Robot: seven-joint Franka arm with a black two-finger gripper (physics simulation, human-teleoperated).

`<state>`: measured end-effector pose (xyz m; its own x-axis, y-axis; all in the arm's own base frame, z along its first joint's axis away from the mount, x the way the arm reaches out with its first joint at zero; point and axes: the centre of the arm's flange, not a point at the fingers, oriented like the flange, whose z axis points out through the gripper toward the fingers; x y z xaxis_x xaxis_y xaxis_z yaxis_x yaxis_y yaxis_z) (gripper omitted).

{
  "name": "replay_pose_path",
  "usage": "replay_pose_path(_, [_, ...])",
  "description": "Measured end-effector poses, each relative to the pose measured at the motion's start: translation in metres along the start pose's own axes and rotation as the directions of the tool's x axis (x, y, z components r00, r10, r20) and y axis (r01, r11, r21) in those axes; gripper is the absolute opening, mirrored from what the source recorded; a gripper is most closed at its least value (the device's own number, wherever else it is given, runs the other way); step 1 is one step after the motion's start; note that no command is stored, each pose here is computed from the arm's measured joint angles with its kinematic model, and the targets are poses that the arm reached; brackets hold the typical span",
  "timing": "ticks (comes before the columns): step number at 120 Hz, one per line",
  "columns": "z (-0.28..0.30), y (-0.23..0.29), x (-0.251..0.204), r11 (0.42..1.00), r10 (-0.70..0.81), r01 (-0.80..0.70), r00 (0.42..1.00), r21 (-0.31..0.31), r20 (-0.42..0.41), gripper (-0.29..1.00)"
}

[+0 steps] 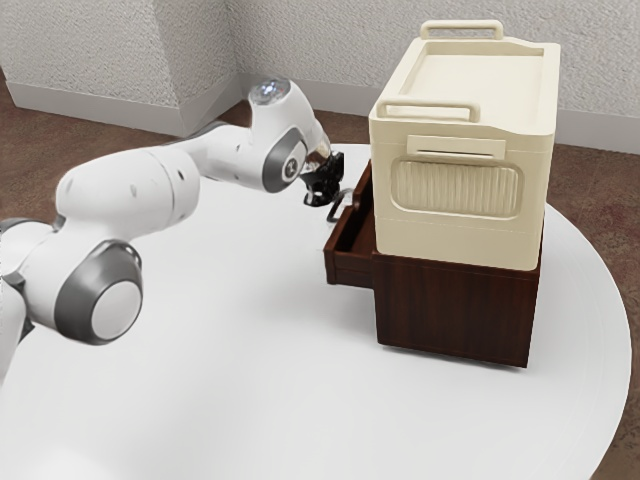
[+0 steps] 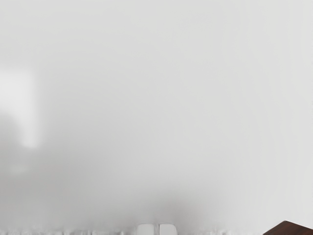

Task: Push the drawer handle with one arm to close the drawer

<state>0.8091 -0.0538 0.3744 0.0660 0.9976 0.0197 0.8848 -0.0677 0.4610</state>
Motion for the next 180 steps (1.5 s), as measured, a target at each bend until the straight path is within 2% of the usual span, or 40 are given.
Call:
replay_pose_path(55, [0.005, -0.001, -0.068, 0.997, 0.057, -0.055, 0.997, -0.049, 0.042, -0.08])
replay_pose_path(86, [-0.002, 0.0, -0.085, 0.995, 0.073, -0.069, 0.996, -0.07, 0.052, -0.08])
replay_pose_path(103, [-0.031, -0.013, -0.031, 1.0, -0.002, 0.004, 0.999, -0.031, 0.041, -0.08])
replay_pose_path(111, [-0.062, -0.029, -0.001, 0.999, -0.048, 0.048, 0.998, -0.001, 0.042, -0.08])
replay_pose_path(127, [-0.237, -0.05, 0.079, 0.995, -0.095, 0.093, 0.994, 0.034, 0.055, -0.08])
replay_pose_path(135, [-0.319, -0.068, 0.105, 0.995, -0.08, 0.076, 0.995, 0.068, 0.059, 0.07])
replay_pose_path(147, [-0.377, -0.1, 0.133, 0.986, -0.067, 0.056, 0.996, 0.159, 0.063, 0.29])
replay_pose_path(154, [-0.39, -0.114, 0.133, 0.976, -0.04, 0.022, 0.996, 0.215, 0.08, 0.39])
replay_pose_path(161, [-0.393, -0.122, 0.12, 0.962, 0.042, -0.072, 0.992, 0.263, 0.12, 0.47])
replay_pose_path(166, [-0.394, -0.129, 0.128, 0.948, 0.101, -0.138, 0.985, 0.287, 0.14, 0.51])
replay_pose_path(180, [-0.407, -0.157, 0.144, 0.886, 0.289, -0.341, 0.936, 0.314, 0.201, 0.59])
